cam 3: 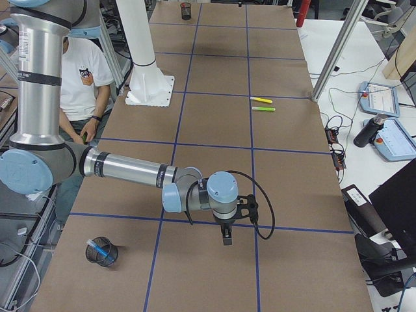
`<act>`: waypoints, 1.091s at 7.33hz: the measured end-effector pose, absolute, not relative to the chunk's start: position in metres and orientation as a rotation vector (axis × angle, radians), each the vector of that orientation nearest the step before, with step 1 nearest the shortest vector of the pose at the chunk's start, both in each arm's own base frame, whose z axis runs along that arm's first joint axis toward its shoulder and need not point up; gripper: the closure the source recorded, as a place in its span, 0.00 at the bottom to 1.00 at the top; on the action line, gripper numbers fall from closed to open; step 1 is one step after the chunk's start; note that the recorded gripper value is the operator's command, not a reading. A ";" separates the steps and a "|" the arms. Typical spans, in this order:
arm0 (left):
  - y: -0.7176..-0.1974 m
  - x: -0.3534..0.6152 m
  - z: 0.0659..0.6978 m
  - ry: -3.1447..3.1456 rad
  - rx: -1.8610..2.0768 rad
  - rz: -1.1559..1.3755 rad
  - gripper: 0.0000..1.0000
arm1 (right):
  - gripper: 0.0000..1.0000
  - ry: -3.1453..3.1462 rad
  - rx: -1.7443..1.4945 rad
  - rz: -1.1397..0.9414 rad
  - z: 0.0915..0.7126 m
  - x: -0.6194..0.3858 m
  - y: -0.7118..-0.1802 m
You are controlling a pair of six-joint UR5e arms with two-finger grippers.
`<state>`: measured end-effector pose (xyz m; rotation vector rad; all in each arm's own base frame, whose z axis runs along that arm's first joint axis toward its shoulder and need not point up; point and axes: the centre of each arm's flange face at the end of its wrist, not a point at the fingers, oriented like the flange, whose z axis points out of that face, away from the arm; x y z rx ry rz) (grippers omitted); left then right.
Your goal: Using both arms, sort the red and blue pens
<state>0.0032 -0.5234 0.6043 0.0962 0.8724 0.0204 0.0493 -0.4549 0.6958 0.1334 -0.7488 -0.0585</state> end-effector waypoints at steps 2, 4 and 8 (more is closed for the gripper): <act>-0.520 0.000 0.576 0.884 0.076 0.004 0.00 | 0.00 -0.757 0.124 -0.061 0.680 0.027 -0.471; -0.517 -0.004 0.561 0.867 0.096 0.005 0.00 | 0.00 -0.761 0.112 -0.048 0.674 0.017 -0.476; -0.498 -0.008 0.579 0.831 0.091 0.001 0.00 | 0.00 -0.791 0.110 -0.055 0.670 0.012 -0.477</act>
